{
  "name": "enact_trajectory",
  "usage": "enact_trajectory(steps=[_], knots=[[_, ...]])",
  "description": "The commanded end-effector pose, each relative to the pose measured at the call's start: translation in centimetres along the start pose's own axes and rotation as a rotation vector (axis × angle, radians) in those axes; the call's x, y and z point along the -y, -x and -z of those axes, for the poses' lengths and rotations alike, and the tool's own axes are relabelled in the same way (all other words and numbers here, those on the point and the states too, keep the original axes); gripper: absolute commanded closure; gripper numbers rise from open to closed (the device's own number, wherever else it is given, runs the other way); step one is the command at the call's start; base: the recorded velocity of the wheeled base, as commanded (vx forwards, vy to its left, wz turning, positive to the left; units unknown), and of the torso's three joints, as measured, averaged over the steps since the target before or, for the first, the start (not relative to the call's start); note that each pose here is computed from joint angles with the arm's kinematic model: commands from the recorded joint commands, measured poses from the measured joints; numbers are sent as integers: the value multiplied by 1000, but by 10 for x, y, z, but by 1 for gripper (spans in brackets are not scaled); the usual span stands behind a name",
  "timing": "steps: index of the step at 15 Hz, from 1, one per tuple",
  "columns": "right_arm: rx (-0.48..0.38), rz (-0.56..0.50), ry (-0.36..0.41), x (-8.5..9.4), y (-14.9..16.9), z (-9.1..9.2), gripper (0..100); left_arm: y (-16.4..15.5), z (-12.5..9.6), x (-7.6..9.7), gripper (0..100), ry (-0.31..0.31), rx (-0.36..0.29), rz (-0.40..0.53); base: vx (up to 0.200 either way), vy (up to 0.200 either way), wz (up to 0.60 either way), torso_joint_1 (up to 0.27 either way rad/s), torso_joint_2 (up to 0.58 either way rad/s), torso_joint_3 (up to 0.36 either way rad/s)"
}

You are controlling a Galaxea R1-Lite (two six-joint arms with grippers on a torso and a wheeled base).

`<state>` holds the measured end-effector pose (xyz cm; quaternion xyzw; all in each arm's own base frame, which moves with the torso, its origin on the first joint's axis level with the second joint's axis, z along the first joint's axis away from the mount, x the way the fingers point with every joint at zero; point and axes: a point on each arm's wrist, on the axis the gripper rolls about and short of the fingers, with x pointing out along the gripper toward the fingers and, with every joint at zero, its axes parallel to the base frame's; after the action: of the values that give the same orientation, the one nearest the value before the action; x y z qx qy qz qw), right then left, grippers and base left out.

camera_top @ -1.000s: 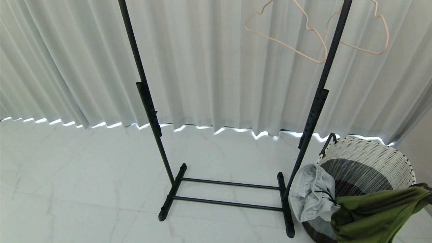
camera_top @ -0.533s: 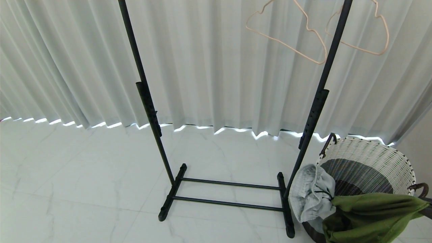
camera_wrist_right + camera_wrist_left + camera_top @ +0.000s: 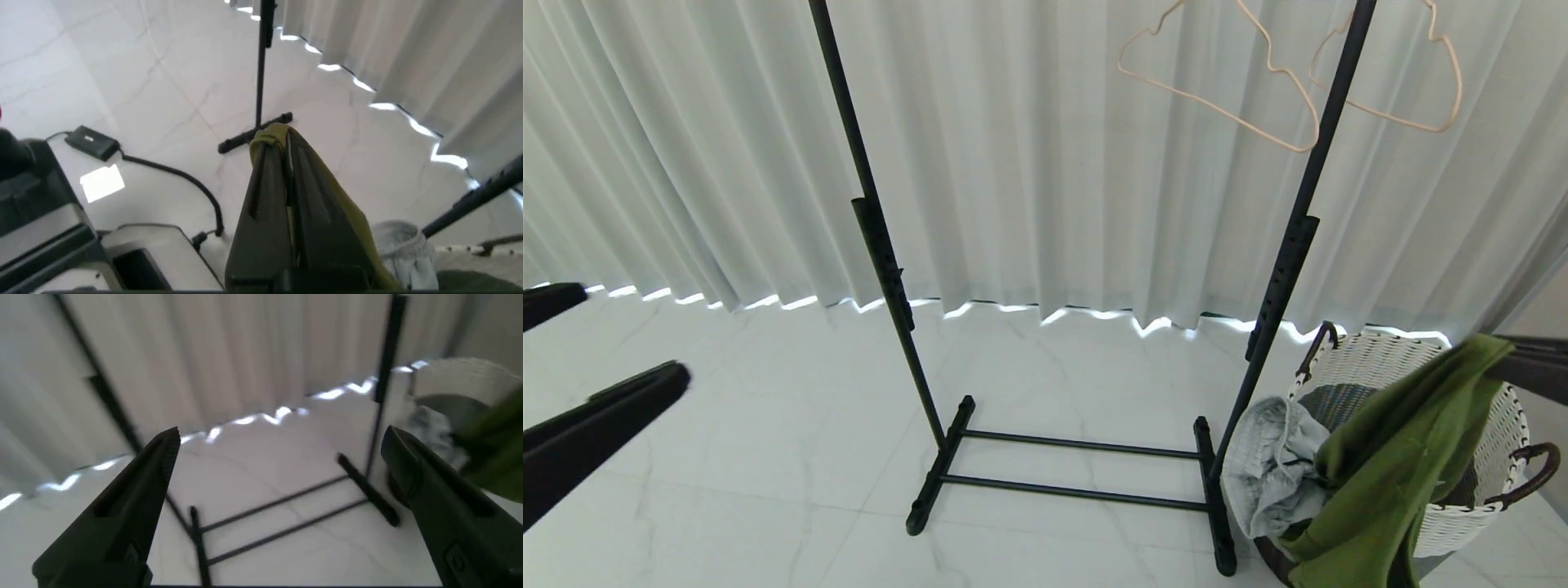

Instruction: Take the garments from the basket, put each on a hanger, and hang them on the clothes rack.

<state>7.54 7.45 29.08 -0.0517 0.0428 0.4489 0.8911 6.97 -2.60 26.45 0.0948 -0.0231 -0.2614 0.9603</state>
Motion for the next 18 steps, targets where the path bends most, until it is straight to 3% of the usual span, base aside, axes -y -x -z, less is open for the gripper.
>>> enact_trajectory(steps=[1,3,5,6,9,12,14,16,18], knots=[[-38,-5,-10,5,-27,-8,100,-88,-4,19,0,78,-161,226,0,0,0,0,0,0],[-59,-10,-18,8,-41,-10,100,-120,3,58,0,187,-278,286,0,0,0,0,0,0],[-56,-12,-31,10,-56,-10,100,-127,10,93,0,235,-350,352,0,0,0,0,0,0],[-44,-11,-39,13,-72,-11,100,-131,20,128,0,260,-431,412,0,0,0,0,0,0],[-56,-10,-61,14,-80,-10,100,-156,38,166,0,317,-508,412,0,0,0,0,0,0],[-63,1,-83,15,-83,-10,100,-189,56,186,0,330,-508,400,0,0,0,0,0,0],[-65,1,-84,13,-89,-15,100,-209,79,193,0,355,-576,378,0,0,0,0,0,0],[-71,0,-91,13,-92,-12,100,-224,99,193,0,377,-610,341,0,0,0,0,0,0],[-72,-5,-89,11,-90,-10,100,-238,117,193,0,387,-598,308,0,0,0,0,0,0]])
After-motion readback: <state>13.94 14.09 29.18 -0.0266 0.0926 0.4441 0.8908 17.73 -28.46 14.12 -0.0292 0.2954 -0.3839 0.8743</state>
